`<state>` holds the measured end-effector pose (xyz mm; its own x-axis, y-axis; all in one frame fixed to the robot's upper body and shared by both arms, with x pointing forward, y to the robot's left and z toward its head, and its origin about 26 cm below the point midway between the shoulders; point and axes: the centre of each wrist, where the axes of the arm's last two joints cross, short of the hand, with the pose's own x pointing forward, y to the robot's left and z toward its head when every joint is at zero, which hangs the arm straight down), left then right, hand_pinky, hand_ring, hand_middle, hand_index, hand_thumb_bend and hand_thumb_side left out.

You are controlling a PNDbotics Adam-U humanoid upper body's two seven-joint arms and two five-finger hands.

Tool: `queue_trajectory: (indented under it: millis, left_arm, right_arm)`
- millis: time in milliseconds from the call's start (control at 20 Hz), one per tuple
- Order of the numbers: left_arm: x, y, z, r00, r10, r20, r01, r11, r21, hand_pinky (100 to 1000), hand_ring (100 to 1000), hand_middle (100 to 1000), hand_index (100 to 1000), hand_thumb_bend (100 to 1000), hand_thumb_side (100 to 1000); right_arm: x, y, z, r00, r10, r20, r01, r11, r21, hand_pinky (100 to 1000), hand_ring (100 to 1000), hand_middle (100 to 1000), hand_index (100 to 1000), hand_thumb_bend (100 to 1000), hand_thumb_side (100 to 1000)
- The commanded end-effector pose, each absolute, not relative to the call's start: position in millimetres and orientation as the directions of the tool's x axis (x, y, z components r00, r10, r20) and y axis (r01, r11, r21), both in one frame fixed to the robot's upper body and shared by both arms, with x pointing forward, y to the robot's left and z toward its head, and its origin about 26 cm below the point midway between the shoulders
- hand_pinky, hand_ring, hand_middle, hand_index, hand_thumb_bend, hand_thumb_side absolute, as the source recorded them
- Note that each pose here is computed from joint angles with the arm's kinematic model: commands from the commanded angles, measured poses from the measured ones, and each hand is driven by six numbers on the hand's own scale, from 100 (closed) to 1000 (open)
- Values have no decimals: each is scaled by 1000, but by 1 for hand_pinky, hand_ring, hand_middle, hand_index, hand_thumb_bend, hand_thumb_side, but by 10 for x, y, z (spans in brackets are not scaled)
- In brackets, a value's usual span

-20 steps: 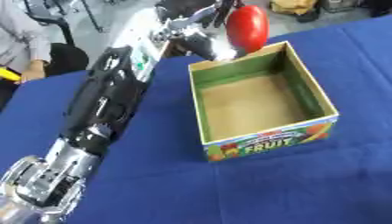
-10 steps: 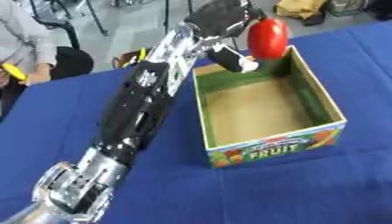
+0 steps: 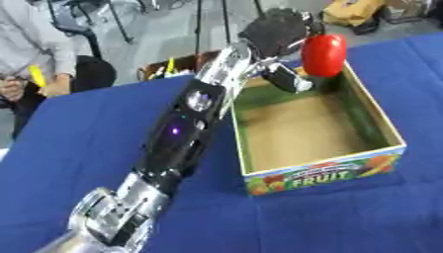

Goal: Pick up objects on the table and place them in the box.

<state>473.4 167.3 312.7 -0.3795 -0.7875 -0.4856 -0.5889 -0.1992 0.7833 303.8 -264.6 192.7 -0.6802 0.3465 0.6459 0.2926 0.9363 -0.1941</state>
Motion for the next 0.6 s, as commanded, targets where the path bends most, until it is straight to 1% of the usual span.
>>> queue_trajectory:
  millis: [50, 200, 350, 450, 600]
  left_arm:
    - [4725, 1693, 3202, -352, -783, -513, -609, -225, 761, 100, 286, 334, 511, 100, 545]
    - [4751, 1705, 3128, -352, -773, -528, -572, -269, 775, 100, 301, 351, 517, 100, 558]
    - [4785, 1713, 3042, -378, -764, -523, -503, -305, 809, 100, 298, 346, 508, 100, 575]
    - [4832, 1739, 2963, -432, -784, -446, -411, -270, 871, 100, 274, 321, 492, 100, 593]
    - [4852, 1762, 2951, -481, -815, -322, -307, -187, 933, 100, 254, 300, 480, 100, 611]
  right_arm:
    - [3011, -2640, 2008, -703, 345, 622, 291, 937, -192, 236, 100, 234, 436, 117, 705]
    - [3011, -2641, 2006, -702, 348, 621, 292, 937, -194, 236, 100, 233, 436, 120, 707]
    - [3010, -2643, 2003, -701, 350, 621, 295, 935, -195, 236, 100, 233, 436, 120, 707]
    - [3010, -2641, 2002, -701, 350, 621, 294, 936, -195, 236, 100, 233, 436, 121, 707]
    - [3010, -2640, 2000, -701, 350, 622, 295, 936, -194, 236, 100, 233, 435, 122, 707]
